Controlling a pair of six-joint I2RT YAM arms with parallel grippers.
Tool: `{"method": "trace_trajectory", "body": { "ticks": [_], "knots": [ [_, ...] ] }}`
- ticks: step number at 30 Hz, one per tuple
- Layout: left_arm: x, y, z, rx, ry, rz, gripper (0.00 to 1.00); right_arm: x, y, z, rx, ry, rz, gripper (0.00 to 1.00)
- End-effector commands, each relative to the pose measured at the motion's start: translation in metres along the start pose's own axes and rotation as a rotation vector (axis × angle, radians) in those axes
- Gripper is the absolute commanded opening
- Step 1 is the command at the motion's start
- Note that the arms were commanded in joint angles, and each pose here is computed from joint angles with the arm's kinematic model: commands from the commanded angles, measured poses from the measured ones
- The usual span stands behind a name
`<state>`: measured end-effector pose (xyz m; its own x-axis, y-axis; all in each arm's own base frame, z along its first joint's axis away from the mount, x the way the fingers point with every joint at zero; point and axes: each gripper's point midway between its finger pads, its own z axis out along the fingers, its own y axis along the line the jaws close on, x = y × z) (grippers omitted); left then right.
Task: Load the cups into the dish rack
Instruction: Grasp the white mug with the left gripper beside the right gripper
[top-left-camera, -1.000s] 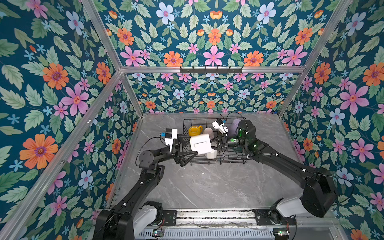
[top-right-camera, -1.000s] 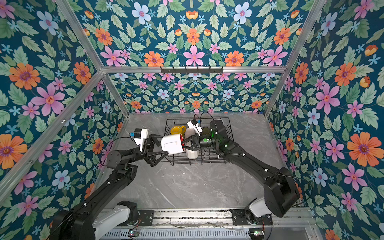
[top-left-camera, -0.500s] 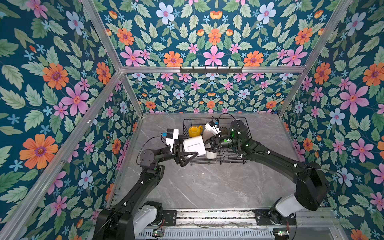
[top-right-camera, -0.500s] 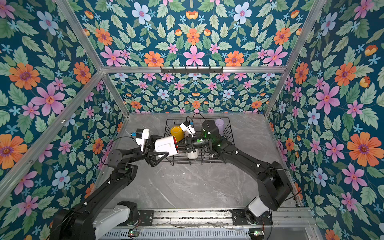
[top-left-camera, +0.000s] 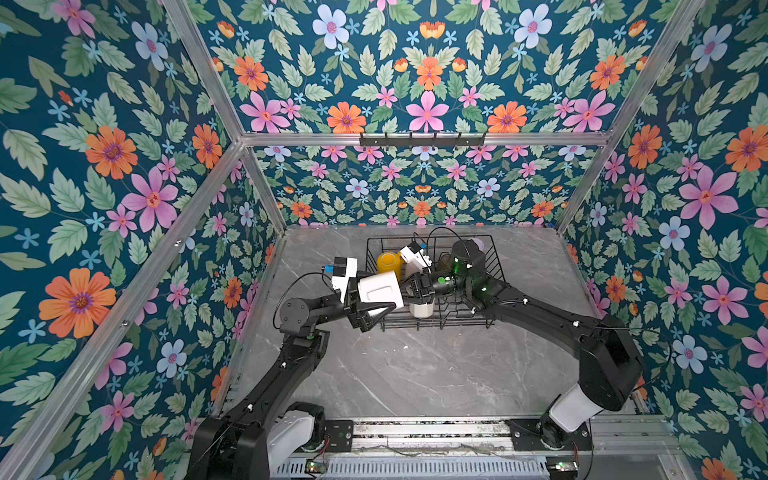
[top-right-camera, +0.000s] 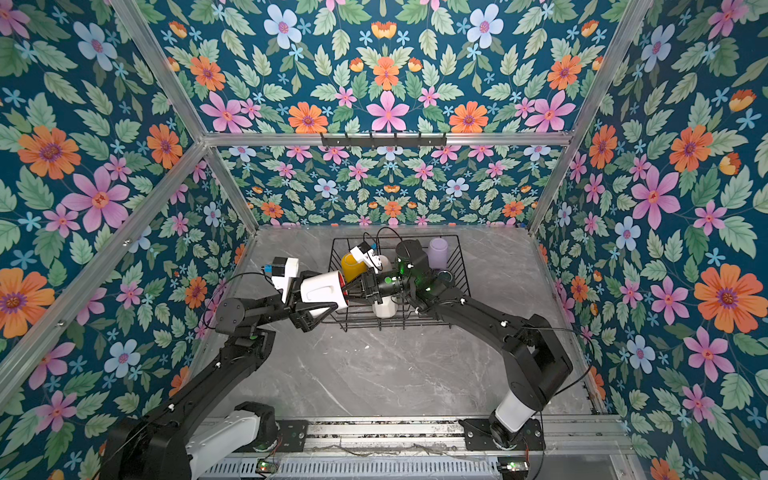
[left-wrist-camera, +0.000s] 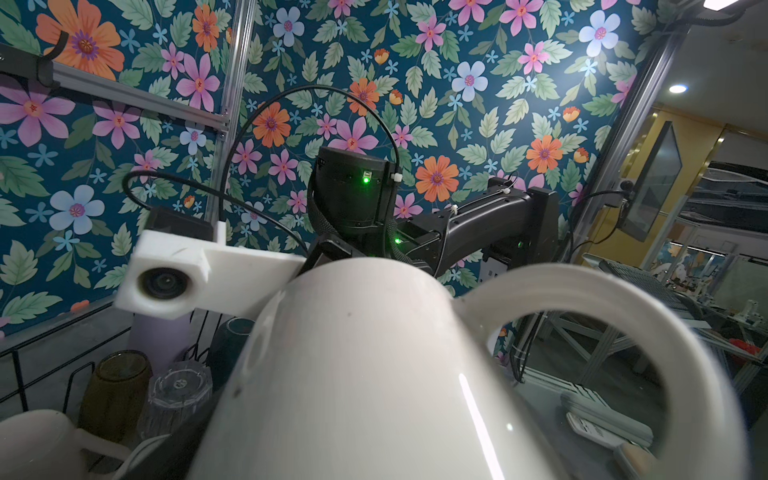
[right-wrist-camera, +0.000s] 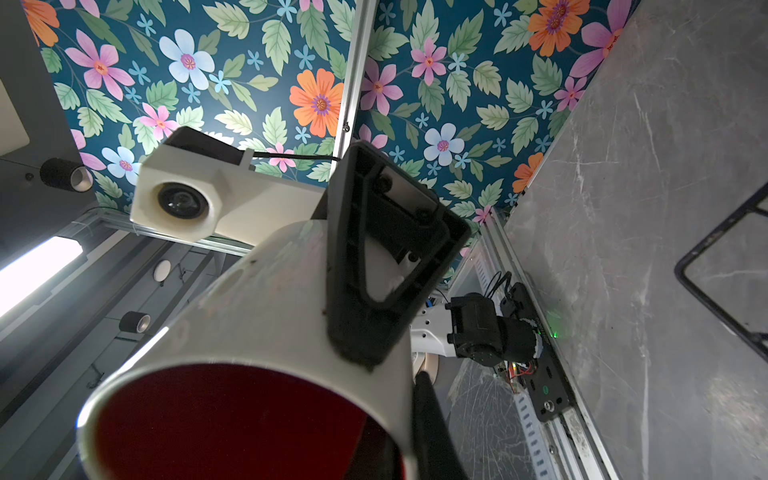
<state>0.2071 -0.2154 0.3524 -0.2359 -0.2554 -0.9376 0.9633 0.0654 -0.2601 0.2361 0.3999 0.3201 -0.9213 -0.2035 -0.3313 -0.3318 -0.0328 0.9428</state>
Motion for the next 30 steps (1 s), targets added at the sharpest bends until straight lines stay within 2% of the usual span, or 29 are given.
{"method": "trace_trajectory", "body": {
  "ticks": [1, 7, 11, 15, 18, 22, 30],
  "knots": [
    [-0.002, -0.006, 0.0, 0.024, 0.006, 0.035, 0.84, -0.002, 0.016, 0.001, -0.044, 0.0, -0.062, 0.0],
    [-0.007, -0.009, 0.001, 0.027, 0.004, 0.045, 0.49, -0.002, 0.013, 0.001, -0.038, -0.004, -0.055, 0.0],
    [-0.008, -0.006, 0.001, 0.002, 0.004, 0.053, 0.34, -0.003, 0.012, 0.001, -0.031, -0.013, -0.053, 0.0],
    [-0.009, -0.002, 0.001, -0.037, 0.007, 0.063, 0.14, -0.004, 0.011, 0.0, -0.022, -0.021, -0.051, 0.07],
    [-0.01, 0.001, 0.0, -0.068, 0.008, 0.076, 0.09, -0.005, 0.011, -0.001, -0.016, -0.029, -0.053, 0.13],
    [-0.014, 0.008, -0.001, -0.118, -0.001, 0.095, 0.0, -0.007, 0.012, -0.005, -0.008, -0.042, -0.056, 0.16],
    [-0.024, 0.009, -0.001, -0.149, -0.024, 0.126, 0.0, -0.009, 0.014, -0.011, 0.004, -0.056, -0.06, 0.36]
  ]
}}
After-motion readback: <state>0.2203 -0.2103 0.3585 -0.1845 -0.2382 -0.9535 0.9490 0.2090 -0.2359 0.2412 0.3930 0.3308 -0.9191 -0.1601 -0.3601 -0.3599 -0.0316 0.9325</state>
